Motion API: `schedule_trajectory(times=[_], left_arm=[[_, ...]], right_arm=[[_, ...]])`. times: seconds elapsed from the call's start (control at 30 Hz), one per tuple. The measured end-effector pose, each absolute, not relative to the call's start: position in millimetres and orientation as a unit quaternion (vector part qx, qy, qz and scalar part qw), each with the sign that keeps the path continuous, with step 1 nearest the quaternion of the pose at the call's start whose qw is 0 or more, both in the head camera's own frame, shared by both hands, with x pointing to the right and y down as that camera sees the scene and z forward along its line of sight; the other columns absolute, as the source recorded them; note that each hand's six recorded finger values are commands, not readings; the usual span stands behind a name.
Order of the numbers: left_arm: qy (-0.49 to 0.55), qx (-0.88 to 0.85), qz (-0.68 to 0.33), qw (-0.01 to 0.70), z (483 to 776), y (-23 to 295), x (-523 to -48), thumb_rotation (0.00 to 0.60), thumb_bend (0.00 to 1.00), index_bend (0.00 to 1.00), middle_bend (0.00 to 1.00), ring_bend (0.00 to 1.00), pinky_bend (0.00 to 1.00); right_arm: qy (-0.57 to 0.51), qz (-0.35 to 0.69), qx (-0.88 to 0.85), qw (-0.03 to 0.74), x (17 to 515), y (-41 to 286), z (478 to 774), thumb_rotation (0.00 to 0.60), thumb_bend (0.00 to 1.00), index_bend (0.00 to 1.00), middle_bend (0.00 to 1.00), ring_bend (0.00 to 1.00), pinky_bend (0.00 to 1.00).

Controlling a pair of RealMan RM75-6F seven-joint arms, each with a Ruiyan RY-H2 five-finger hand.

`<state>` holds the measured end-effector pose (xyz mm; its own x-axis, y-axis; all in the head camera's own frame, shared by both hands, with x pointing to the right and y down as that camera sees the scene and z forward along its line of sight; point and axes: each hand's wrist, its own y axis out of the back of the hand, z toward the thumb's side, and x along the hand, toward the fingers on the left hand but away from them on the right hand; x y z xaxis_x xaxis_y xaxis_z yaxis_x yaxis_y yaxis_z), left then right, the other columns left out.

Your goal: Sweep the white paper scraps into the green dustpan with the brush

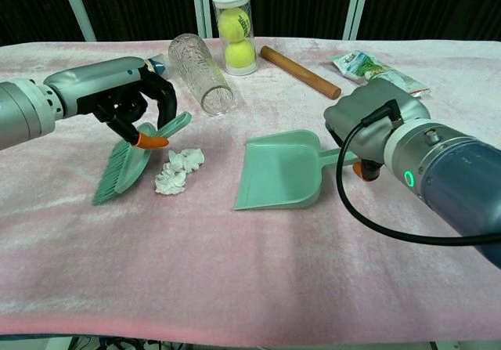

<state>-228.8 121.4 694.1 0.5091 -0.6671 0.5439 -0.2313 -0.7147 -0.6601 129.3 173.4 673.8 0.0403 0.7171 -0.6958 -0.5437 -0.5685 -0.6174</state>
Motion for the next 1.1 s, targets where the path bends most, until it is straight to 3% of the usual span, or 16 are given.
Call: schedule_trajectory(times=[1.1], left_arm=[[0.283,-0.859,-0.357,0.235,697.5,123.3,-148.2,0.600,0.35,0.65,0.70,0.79,0.93]], right_arm=[[-0.075,0.684,-0.562,0.459,122.1,175.6,673.9,0.600,0.39,0.57,0.55,0.60,0.71]])
